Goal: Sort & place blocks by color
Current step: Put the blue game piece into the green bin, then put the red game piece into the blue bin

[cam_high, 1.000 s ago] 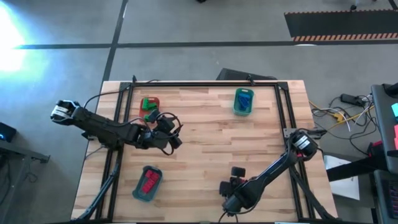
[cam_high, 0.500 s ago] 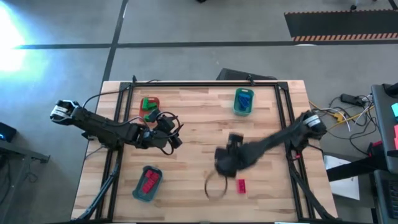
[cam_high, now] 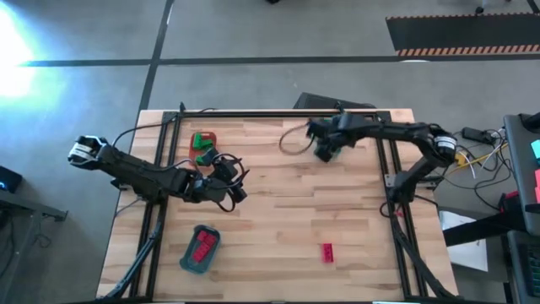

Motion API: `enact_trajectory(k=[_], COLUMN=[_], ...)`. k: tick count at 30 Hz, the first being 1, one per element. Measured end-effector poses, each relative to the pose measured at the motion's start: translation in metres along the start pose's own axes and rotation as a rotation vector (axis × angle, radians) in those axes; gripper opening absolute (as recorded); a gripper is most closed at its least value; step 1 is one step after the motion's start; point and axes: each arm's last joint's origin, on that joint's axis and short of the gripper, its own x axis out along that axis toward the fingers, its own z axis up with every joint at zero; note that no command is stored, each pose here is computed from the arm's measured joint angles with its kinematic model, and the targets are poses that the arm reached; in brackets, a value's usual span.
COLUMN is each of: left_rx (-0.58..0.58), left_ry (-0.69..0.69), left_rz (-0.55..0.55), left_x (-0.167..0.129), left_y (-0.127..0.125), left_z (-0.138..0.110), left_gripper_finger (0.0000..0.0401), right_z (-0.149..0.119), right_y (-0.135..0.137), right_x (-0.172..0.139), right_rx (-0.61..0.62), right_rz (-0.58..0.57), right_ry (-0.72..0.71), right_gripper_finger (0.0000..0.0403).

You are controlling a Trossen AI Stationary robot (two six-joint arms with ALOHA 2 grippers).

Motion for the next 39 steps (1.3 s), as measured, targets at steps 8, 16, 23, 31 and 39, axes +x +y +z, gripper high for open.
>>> enact_trajectory(k=[8, 16, 23, 31, 39], left_rx=[-0.004, 0.007, 0.007, 0.005, 0.005], left_ry=[-0.003, 0.006, 0.006, 0.005, 0.004], left_rz=[0.002, 0.006, 0.005, 0.004, 0.005], left_x=[0.000, 0.001, 0.002, 0.002, 0.002], left_y=[0.001, 0.000, 0.000, 0.000, 0.000], left_z=[0.000, -0.003, -0.004, -0.004, -0.004], left_gripper_finger=[0.0183, 0.0183, 0.0183, 0.0183, 0.0183], right_z=[0.013, 0.016, 0.019, 0.019, 0.021], right_y=[-0.031, -0.033, -0.033, -0.035, -0.039], right_x=[0.037, 0.048, 0.053, 0.054, 0.055], right_rx=[0.064, 0.021, 0.026, 0.014, 0.001], right_rz=[0.084, 0.071, 0.035, 0.015, 0.011], right_ry=[-0.062, -0.056, -0.062, -0.061, -0.072], right_gripper_finger=[0.0124, 0.0128, 0.0159, 0.0188, 0.0189])
